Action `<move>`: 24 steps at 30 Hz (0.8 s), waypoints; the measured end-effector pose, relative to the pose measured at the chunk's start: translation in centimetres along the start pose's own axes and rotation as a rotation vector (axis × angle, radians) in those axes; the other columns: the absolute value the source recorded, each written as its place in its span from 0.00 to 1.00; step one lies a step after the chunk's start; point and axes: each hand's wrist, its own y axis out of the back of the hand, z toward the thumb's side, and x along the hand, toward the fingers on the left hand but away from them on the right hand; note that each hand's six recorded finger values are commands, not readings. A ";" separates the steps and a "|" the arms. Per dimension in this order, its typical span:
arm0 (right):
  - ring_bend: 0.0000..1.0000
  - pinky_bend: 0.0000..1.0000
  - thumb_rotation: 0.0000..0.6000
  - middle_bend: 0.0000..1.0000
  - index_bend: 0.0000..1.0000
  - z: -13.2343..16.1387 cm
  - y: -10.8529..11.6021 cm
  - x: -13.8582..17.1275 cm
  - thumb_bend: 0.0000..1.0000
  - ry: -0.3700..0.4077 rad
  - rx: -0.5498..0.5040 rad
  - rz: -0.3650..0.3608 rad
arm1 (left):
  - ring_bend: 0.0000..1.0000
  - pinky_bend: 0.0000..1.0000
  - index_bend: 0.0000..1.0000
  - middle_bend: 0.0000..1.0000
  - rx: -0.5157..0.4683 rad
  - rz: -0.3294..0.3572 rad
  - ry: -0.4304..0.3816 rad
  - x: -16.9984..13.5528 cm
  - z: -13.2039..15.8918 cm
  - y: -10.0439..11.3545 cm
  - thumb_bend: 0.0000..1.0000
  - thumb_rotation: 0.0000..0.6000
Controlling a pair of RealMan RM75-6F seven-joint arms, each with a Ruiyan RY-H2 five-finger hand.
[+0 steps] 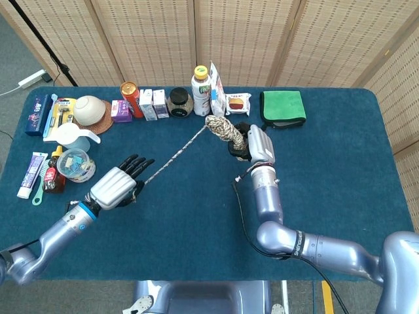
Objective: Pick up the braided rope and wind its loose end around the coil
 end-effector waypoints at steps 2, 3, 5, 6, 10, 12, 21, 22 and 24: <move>0.45 0.66 1.00 0.64 0.66 -0.1 0.0 -0.1 0.88 -0.002 0.001 -0.003 | 0.00 0.00 0.82 0.00 0.005 -0.017 -0.021 -0.4 0.5 -0.3 0.37 1.00; 0.45 0.66 1.00 0.64 0.66 -0.1 0.1 -0.1 0.88 -0.003 0.002 -0.005 | 0.00 0.00 0.82 0.00 0.008 -0.023 -0.030 -0.6 0.8 -0.4 0.37 1.00; 0.45 0.66 1.00 0.64 0.66 -0.2 0.1 -0.3 0.88 -0.005 0.007 -0.010 | 0.00 0.00 0.82 0.00 0.011 -0.035 -0.051 -0.9 1.4 -0.6 0.37 1.00; 0.45 0.66 1.00 0.64 0.66 -0.2 0.1 -0.3 0.88 -0.006 0.010 -0.011 | 0.00 0.00 0.82 0.00 0.011 -0.039 -0.059 -1.1 1.6 -0.7 0.37 1.00; 0.45 0.66 1.00 0.64 0.66 -0.3 0.2 -0.5 0.88 -0.011 0.018 -0.020 | 0.00 0.00 0.82 0.00 0.014 -0.041 -0.086 -1.6 2.4 -0.7 0.37 1.00; 0.45 0.66 1.00 0.64 0.66 -0.4 0.3 -0.6 0.88 -0.013 0.023 -0.025 | 0.00 0.00 0.82 0.00 0.011 -0.042 -0.098 -1.8 2.7 -0.7 0.37 1.00; 0.45 0.66 1.00 0.64 0.66 -0.9 0.6 -1.1 0.88 -0.031 0.041 -0.043 | 0.00 0.00 0.82 0.00 0.000 -0.054 -0.151 -2.8 4.2 -0.7 0.37 1.00; 0.45 0.66 1.00 0.64 0.66 -1.0 0.5 -1.2 0.88 -0.033 0.044 -0.043 | 0.00 0.00 0.82 0.00 -0.003 -0.054 -0.158 -2.9 4.4 -0.7 0.37 1.00; 0.45 0.66 1.00 0.64 0.66 -1.2 0.4 -1.2 0.88 -0.035 0.050 -0.041 | 0.00 0.00 0.82 0.00 -0.007 -0.056 -0.175 -3.2 4.9 -0.6 0.37 1.00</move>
